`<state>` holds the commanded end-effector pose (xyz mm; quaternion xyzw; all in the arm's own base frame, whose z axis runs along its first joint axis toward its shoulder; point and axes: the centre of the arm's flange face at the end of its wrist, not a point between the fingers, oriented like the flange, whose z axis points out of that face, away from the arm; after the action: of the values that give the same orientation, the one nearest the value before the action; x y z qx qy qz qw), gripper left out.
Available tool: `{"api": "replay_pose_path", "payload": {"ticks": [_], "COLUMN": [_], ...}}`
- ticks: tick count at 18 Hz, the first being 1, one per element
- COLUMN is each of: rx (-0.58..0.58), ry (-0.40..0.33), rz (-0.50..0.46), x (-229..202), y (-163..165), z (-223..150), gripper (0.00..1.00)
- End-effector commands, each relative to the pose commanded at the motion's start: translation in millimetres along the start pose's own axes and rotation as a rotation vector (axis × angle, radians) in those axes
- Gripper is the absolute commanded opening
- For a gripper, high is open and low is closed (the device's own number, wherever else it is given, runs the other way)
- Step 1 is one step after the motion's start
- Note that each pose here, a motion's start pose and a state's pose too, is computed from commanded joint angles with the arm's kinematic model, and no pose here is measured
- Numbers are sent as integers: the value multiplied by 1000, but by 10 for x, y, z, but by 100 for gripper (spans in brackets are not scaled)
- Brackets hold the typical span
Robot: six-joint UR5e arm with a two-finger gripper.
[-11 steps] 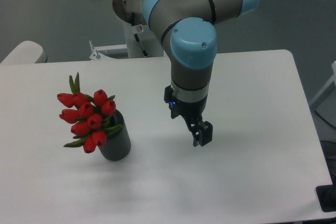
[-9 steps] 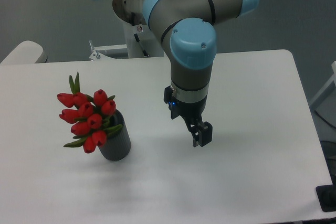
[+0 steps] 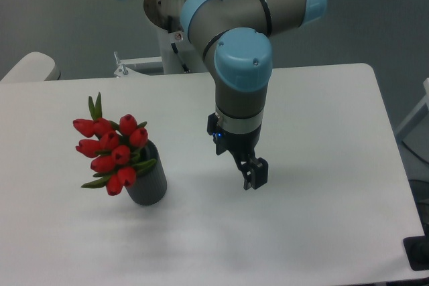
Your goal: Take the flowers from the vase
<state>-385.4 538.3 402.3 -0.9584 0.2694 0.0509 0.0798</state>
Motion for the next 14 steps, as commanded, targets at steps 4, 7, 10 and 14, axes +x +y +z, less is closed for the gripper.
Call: {"api": "replay_pose_path", "payload": {"ticks": [4,7,10,14], "rx": [93,246,288,373], "ry": [20,70,105,153], "rz": [-75,-112,-151,-199], "x": [28,66,88,272], "y": [-41,-33,209,300], "z": [2,26,70,118], "gripper": [100,100,100,100]}}
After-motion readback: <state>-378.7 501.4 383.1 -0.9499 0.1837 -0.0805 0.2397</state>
